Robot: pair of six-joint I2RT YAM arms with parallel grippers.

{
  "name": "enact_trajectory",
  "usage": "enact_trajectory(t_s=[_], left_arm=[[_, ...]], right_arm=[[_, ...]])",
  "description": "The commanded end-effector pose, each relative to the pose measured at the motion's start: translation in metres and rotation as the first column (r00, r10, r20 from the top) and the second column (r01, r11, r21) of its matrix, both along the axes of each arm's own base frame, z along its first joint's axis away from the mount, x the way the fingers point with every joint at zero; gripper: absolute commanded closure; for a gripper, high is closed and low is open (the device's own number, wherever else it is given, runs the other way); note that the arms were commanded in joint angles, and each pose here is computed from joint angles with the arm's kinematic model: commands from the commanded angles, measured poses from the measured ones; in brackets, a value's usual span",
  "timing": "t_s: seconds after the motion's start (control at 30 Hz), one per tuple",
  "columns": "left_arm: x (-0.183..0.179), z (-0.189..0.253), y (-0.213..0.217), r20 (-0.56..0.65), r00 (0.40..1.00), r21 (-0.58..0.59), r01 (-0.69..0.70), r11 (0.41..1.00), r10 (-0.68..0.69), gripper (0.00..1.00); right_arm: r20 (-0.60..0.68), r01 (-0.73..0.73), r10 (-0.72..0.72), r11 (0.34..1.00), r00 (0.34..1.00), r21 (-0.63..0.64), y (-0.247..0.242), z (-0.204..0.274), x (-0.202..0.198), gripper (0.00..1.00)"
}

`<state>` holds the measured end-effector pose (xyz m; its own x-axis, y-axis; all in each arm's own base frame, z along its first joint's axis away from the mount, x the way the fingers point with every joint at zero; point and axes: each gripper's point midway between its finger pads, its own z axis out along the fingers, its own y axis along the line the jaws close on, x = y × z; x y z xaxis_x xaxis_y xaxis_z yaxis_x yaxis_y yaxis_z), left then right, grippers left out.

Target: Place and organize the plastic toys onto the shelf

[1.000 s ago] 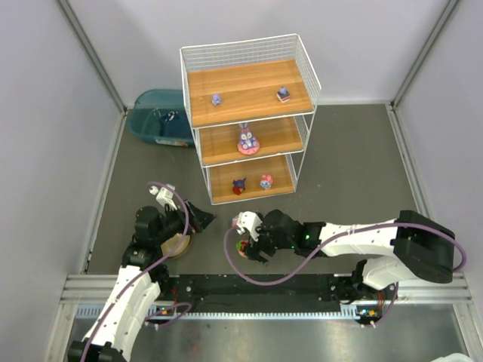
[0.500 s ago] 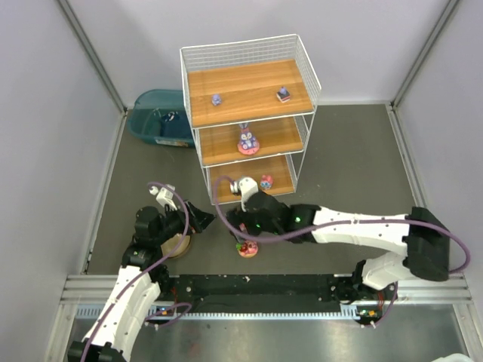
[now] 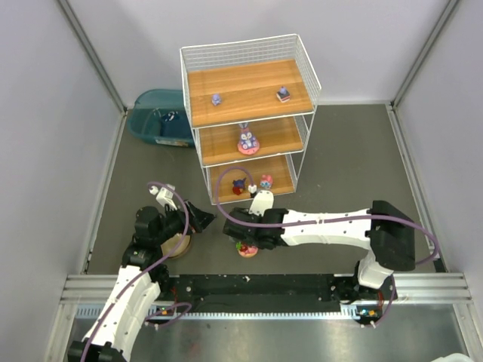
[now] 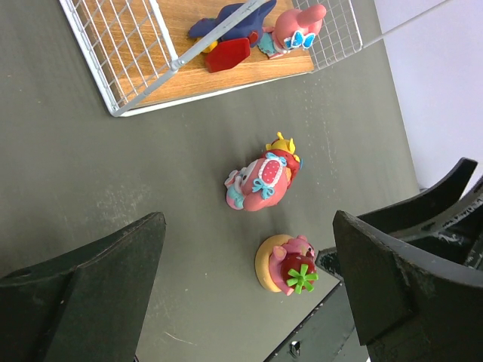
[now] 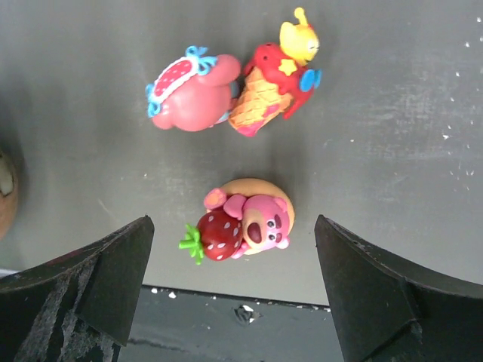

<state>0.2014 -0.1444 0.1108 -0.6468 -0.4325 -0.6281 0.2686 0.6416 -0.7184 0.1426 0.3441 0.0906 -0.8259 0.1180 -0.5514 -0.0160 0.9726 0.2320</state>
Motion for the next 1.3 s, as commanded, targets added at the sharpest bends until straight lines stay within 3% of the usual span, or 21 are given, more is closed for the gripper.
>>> enact_trajectory(t_s=[0.0,0.4,0.73,1.27], left_arm=[[-0.001,-0.004,0.000,-0.024,1.000,0.013,0.001,1.000,0.000,0.01],[-0.002,-0.009,0.001,-0.031,1.000,0.016,0.002,1.000,-0.001,0.01],[-0.003,-0.012,0.000,-0.037,0.999,0.012,0.003,1.000,-0.002,0.01],[-0.004,-0.013,0.000,-0.041,0.999,0.007,0.004,1.000,-0.003,0.01]], right_arm=[[0.022,0.125,-0.125,0.992,0.992,0.003,-0.011,-0.007,0.005,0.11],[-0.035,0.157,-0.159,0.986,0.987,-0.065,-0.015,-0.048,-0.003,0.13],[-0.121,0.065,-0.081,0.988,0.989,-0.137,-0.037,-0.069,-0.025,0.17],[-0.180,-0.024,0.001,0.991,0.984,-0.129,-0.073,-0.067,-0.048,0.20]])
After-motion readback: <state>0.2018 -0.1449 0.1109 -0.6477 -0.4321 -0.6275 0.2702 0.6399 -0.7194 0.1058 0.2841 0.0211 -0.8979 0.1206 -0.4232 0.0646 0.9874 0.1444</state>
